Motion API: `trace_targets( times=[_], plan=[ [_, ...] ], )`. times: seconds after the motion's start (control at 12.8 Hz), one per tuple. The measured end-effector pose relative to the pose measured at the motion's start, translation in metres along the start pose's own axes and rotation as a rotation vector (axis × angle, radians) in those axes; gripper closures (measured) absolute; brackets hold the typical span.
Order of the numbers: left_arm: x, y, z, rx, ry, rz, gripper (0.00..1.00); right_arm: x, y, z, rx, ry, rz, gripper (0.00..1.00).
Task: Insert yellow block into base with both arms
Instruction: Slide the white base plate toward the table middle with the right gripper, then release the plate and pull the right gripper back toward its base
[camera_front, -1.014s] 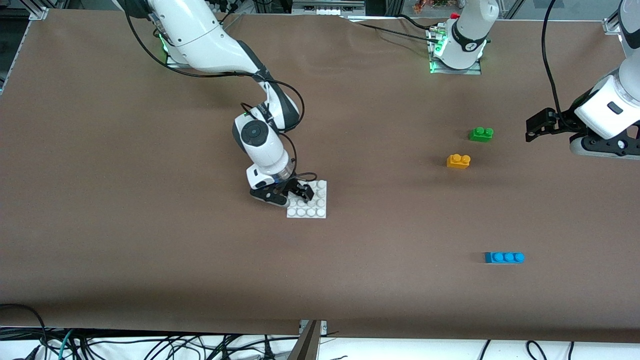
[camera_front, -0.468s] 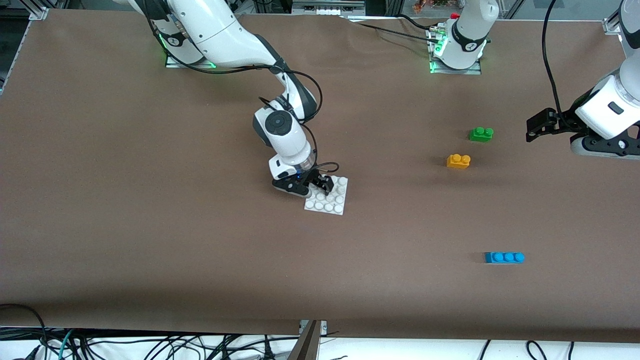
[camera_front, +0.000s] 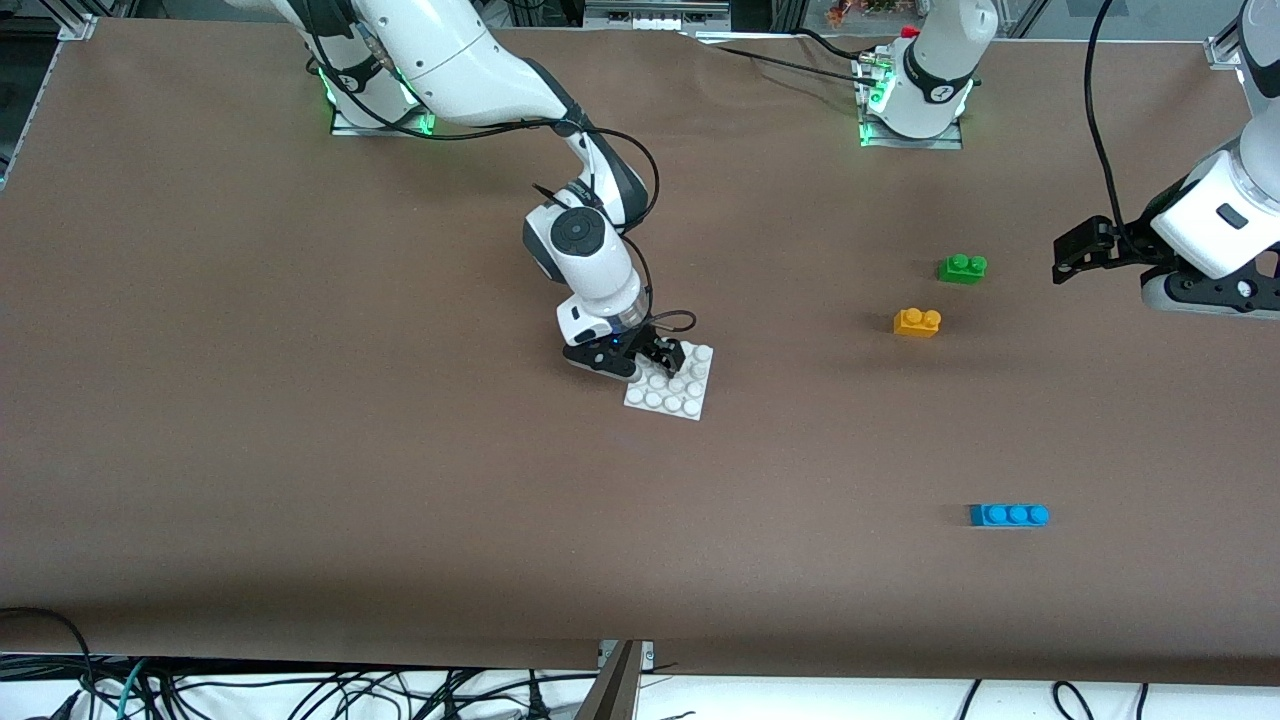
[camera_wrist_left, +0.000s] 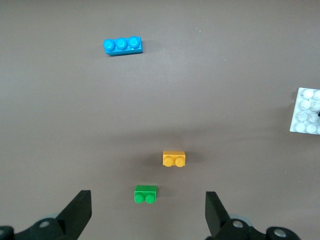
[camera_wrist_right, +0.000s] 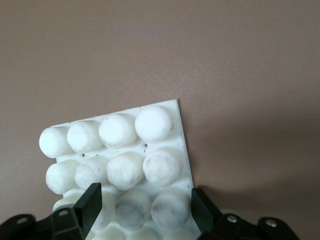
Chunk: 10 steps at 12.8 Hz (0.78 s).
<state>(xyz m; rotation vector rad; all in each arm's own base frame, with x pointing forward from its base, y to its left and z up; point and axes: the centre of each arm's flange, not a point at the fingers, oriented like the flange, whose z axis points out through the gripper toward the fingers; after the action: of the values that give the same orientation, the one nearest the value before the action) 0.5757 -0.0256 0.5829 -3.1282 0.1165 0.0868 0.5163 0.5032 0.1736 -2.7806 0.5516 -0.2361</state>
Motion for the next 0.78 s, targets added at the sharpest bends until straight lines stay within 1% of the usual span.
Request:
trace_targets(
  times=[0.23,0.47,0.62,0.7,0.78],
  plan=[
    [0.000,0.000,0.000,0.000,-0.001,-0.001,0.00,-0.009,-0.009,0.001,-0.006,0.033,-0.100,0.19],
    [0.000,-0.001,0.000,0.000,-0.001,-0.002,0.00,-0.017,-0.014,0.001,-0.008,0.044,-0.141,0.19],
    [0.000,-0.002,0.000,0.000,-0.001,-0.004,0.00,-0.015,-0.016,-0.001,-0.011,0.047,-0.142,0.16],
    [0.000,-0.002,0.000,0.000,-0.001,-0.004,0.00,-0.009,-0.019,-0.004,-0.020,0.050,-0.139,0.09],
    [0.000,-0.002,0.000,0.000,-0.001,-0.004,0.00,-0.002,-0.026,-0.011,-0.042,0.049,-0.135,0.09]
  ],
)
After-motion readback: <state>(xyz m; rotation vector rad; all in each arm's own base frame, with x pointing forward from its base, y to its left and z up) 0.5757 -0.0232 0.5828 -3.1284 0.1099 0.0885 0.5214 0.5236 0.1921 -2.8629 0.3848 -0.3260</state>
